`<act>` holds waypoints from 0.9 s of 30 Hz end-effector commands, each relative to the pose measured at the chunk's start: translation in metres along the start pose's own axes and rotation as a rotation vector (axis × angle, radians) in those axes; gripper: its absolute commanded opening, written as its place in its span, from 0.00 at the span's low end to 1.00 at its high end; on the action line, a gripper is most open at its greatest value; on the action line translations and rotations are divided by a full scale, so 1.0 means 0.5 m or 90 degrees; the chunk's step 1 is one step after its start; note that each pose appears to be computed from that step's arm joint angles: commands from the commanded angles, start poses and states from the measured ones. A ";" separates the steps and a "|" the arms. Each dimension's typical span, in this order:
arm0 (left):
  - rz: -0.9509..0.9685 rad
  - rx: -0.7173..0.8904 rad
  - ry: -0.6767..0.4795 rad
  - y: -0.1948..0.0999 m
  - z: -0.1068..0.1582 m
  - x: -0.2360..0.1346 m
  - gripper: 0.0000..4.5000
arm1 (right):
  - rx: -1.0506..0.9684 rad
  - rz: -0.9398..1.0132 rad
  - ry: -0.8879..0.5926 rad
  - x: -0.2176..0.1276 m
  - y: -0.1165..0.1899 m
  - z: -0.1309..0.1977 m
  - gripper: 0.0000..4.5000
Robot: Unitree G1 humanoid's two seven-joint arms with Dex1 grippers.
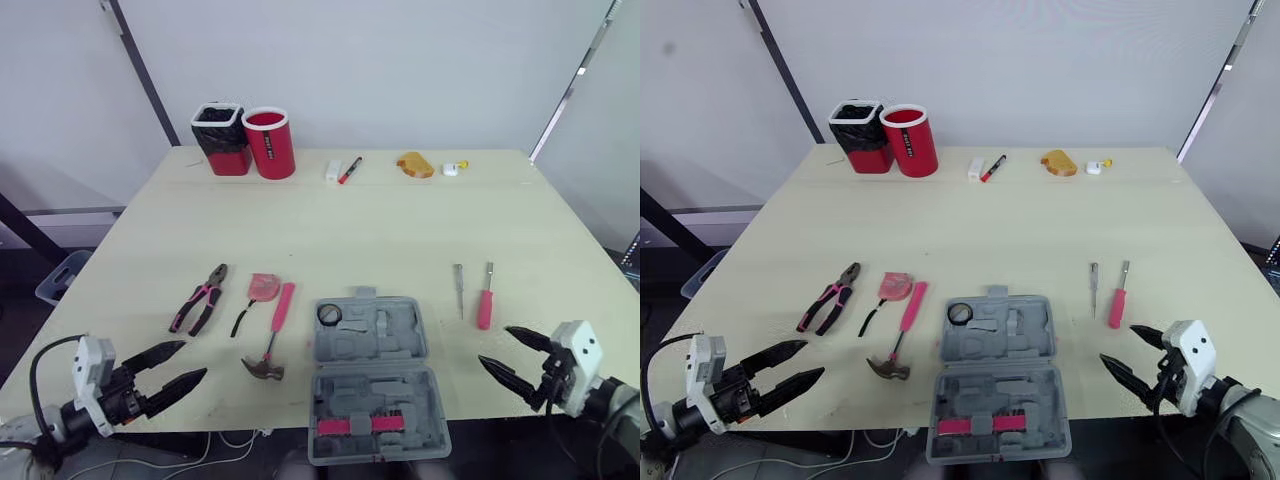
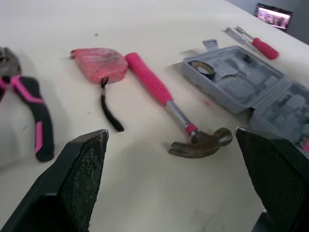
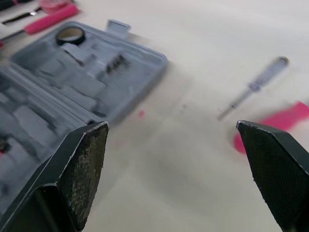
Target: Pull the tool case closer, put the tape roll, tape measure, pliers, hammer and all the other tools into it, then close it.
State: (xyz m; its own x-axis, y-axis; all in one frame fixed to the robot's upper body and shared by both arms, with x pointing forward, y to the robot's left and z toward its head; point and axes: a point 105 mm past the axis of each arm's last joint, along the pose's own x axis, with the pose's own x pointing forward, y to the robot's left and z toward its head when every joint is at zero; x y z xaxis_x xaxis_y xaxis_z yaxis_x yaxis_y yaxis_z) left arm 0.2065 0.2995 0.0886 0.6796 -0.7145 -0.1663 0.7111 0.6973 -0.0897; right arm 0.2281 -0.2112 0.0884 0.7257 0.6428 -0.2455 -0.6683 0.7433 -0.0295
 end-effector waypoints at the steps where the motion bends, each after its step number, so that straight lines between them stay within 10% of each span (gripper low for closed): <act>1: -0.068 0.057 -0.027 -0.022 0.067 0.043 1.00 | -0.041 0.039 -0.036 0.017 0.012 0.052 0.99; 20: -0.121 0.103 -0.046 -0.070 0.170 0.163 1.00 | -0.080 0.113 -0.102 0.092 0.063 0.151 0.99; 27: 0.055 0.090 -0.035 -0.031 0.166 0.160 1.00 | -0.087 0.136 -0.109 0.111 0.092 0.153 0.99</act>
State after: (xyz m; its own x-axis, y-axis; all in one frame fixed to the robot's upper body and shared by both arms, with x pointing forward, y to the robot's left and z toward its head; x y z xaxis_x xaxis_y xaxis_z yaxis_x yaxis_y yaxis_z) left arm 0.2630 0.2196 0.1539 0.6820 -0.7237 -0.1056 0.7291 0.6841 0.0207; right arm 0.2534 -0.1315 0.1366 0.5878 0.8002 -0.1192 -0.8090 0.5817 -0.0845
